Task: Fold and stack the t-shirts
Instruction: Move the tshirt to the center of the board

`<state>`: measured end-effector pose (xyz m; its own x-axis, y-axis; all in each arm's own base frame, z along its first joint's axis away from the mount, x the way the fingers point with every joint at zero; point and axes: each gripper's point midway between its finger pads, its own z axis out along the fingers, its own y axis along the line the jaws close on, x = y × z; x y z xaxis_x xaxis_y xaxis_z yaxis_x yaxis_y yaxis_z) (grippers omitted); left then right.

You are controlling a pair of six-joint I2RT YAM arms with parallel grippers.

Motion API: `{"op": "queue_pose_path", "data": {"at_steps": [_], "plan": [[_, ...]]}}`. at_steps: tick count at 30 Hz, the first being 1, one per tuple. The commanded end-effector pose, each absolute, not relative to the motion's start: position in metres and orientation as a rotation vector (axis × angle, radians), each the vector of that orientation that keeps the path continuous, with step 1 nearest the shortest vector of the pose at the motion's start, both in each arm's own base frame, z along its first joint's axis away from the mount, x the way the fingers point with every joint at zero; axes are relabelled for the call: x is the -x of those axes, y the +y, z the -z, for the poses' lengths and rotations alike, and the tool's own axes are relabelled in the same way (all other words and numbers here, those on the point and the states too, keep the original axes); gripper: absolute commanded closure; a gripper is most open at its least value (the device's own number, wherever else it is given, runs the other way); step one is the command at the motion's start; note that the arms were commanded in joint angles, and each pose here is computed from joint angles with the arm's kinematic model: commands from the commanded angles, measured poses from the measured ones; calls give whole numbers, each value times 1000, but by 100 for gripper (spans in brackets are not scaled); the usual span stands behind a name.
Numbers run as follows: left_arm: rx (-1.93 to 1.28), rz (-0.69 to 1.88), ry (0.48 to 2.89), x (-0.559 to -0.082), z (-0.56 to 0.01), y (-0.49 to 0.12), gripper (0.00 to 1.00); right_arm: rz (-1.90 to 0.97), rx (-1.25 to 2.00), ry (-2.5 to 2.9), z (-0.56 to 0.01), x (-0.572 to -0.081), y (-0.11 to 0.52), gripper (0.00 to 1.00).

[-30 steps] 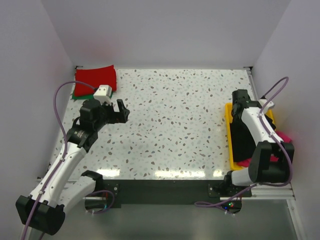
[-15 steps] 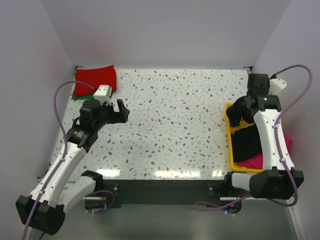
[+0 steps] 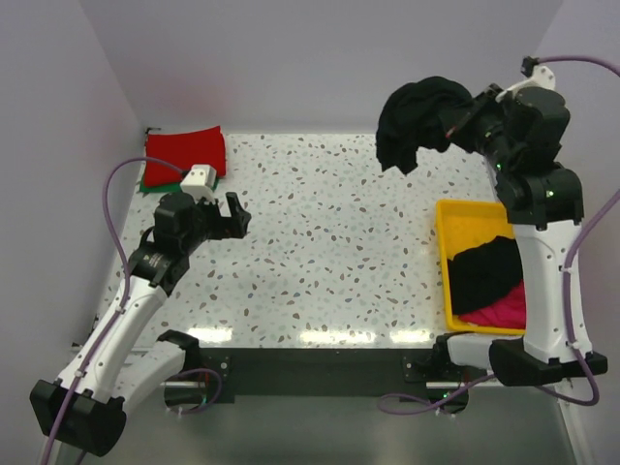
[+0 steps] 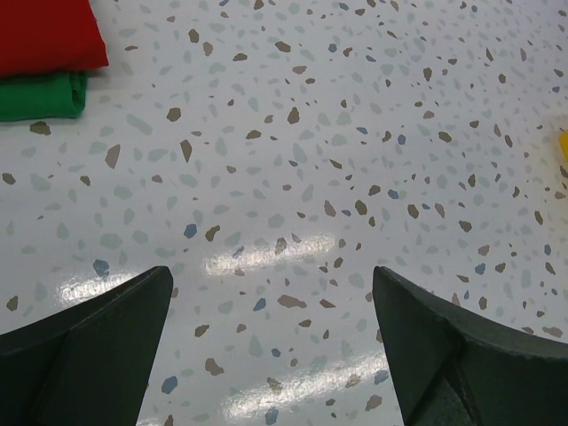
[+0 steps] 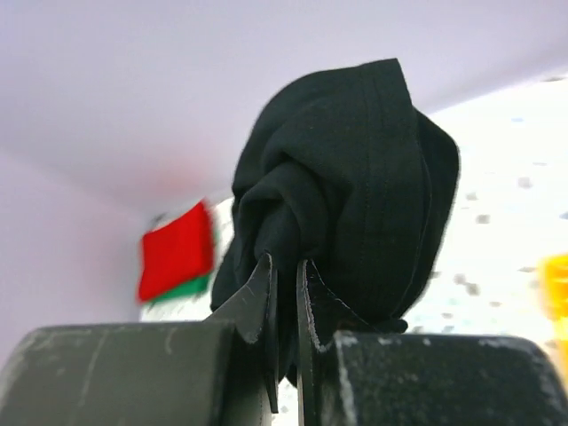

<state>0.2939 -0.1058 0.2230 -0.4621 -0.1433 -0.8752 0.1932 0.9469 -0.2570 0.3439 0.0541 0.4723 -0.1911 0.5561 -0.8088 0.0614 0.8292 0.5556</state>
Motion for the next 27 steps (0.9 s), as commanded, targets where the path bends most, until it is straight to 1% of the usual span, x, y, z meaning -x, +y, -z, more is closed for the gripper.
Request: {"op": "queue_pose_path", "data": {"at_steps": [1,5,8,9,10,11,12,13,14,15,16,17,19,20,22,23,27], "plan": [[-23,385,1972,-296,-234,-103,0,-747,-272,1644,-514,-340,132,100],[-15,424,1981,-295,-233,-108,0,-832,-175,1692,-484,-339,189,100],[24,510,1990,-293,-228,-118,0,-846,-115,1799,-426,-343,230,100],[42,528,2007,-291,-218,-120,1,-836,-100,1853,-394,-345,240,99],[87,565,2013,-291,-214,-122,2,-831,-71,1904,-370,-344,253,88],[113,586,1999,-292,-213,-124,2,-793,-65,1976,-334,-343,256,60],[139,598,2025,-289,-198,-125,2,-770,-55,2009,-316,-342,258,47],[175,636,2026,-288,-194,-128,3,-741,-53,2042,-298,-342,256,37],[184,660,1994,-291,-195,-130,4,-684,-58,2107,-264,-339,250,24],[194,673,2017,-286,-178,-132,4,-660,-60,2129,-251,-336,246,22],[211,693,2015,-285,-173,-134,5,-637,-58,2148,-238,-333,242,21],[205,702,2024,-284,-160,-137,5,-582,-69,2187,-214,-326,231,21],[203,707,2048,-282,-146,-141,7,-550,-83,2220,-192,-318,223,21],[184,716,2052,-284,-139,-148,8,-532,-79,2262,-169,-309,218,21],[169,711,2091,-280,-121,-154,10,-541,-79,2290,-152,-303,219,22],[166,699,2110,-281,-112,-157,11,-523,-77,2331,-132,-296,217,22],[133,654,2158,-276,-89,-168,16,-577,-67,2347,-110,-291,234,23]]}}
